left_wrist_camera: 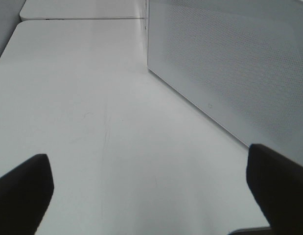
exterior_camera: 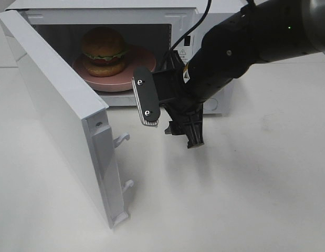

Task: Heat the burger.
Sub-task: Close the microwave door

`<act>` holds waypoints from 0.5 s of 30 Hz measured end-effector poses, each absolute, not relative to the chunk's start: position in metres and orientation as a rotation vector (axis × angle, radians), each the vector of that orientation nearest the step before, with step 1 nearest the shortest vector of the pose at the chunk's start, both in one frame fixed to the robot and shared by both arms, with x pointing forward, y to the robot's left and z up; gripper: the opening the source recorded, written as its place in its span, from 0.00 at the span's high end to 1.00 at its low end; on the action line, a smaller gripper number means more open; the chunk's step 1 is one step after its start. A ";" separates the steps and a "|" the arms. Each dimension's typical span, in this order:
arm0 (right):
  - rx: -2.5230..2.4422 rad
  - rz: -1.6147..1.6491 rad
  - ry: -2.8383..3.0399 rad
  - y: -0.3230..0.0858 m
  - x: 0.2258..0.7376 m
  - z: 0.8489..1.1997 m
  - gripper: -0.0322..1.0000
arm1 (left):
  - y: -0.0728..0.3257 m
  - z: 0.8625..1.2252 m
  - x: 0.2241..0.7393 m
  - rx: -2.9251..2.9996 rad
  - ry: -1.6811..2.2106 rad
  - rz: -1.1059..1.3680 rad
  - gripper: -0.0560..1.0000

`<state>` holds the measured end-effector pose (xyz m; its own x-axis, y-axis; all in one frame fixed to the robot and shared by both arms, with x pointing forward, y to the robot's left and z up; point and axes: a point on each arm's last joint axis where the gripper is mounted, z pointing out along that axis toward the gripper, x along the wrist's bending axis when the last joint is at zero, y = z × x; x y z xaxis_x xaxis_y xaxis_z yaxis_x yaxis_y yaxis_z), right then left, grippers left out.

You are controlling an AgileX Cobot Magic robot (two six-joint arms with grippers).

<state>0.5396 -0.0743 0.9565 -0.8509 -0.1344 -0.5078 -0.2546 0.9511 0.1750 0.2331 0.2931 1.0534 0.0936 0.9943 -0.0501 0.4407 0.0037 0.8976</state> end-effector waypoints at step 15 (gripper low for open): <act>0.057 0.439 2.605 -0.109 0.494 0.978 0.30 | 0.293 1.053 0.233 1.559 1.464 0.860 0.01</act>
<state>0.4943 -0.1087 0.9776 -0.8772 0.1196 -0.4650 -0.0393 0.9473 0.3178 0.2331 0.2931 1.0534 0.0936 0.9943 -0.0501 0.4407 0.0037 0.8976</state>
